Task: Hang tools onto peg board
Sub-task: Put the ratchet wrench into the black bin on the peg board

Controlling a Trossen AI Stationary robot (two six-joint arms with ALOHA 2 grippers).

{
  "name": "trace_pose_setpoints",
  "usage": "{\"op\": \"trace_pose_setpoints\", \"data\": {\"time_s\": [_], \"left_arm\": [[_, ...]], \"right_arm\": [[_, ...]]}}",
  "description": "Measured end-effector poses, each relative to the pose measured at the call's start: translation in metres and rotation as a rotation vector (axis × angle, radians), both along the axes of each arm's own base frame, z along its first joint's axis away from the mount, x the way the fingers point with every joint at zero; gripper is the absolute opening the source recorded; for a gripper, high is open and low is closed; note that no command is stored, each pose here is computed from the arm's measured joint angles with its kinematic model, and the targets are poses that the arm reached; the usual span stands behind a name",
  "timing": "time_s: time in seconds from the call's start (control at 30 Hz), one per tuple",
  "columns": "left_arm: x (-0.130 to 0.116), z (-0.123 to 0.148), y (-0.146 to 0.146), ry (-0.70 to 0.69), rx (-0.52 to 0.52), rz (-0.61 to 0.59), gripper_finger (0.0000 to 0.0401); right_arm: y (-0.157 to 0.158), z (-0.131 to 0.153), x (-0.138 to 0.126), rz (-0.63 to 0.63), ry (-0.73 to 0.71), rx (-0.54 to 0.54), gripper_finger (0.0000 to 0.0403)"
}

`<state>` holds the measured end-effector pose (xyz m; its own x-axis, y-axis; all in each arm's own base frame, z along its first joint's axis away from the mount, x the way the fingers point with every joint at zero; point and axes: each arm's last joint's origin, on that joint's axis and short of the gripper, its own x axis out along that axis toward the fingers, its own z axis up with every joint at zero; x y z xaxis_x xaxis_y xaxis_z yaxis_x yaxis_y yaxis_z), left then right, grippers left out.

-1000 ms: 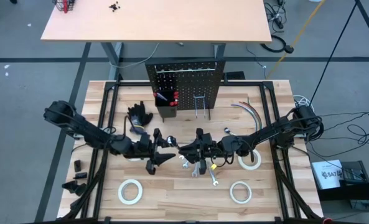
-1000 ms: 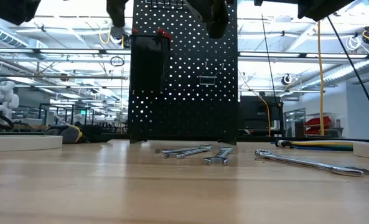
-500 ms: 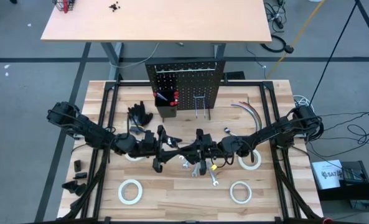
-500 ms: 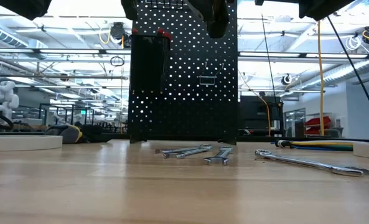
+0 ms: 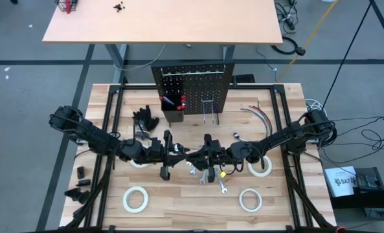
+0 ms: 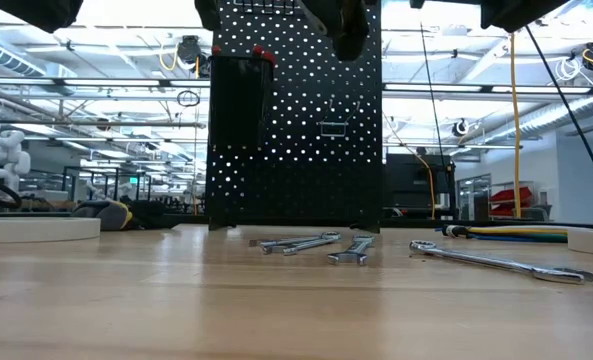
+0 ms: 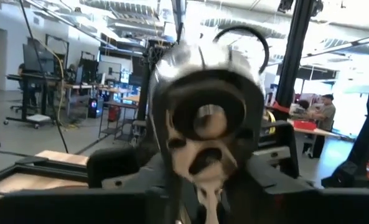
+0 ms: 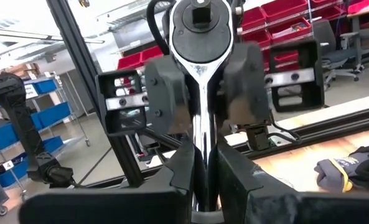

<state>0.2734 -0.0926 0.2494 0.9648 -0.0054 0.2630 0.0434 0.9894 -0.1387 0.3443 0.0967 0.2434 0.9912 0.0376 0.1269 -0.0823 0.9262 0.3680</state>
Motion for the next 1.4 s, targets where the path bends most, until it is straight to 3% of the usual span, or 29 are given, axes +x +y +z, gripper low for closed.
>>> {"op": "trace_pose_setpoints", "data": {"time_s": [0.07,0.37,0.7,1.0,1.2,1.4], "left_arm": [[0.000,-0.002,-0.001,0.015,-0.001,-0.016,0.0052],[0.000,-0.002,-0.002,0.017,0.007,-0.065,0.0051],[-0.001,-0.002,-0.002,0.040,0.019,-0.073,0.0051],[-0.004,-0.004,-0.002,0.122,0.038,-0.091,0.0051],[-0.004,-0.010,-0.004,0.187,-0.034,-0.119,0.0051],[-0.003,-0.015,-0.004,0.246,-0.053,-0.120,0.0051]], "right_arm": [[0.000,0.000,0.000,0.001,-0.001,-0.006,0.0035],[0.000,0.000,0.000,0.001,0.004,0.020,0.0077],[0.002,-0.001,0.000,0.078,0.015,0.047,0.0084],[0.004,-0.009,0.000,0.132,0.124,0.100,0.0107],[0.005,-0.013,-0.001,0.186,0.154,0.091,0.0117],[0.008,-0.010,0.008,0.191,0.330,0.067,0.0118]]}}
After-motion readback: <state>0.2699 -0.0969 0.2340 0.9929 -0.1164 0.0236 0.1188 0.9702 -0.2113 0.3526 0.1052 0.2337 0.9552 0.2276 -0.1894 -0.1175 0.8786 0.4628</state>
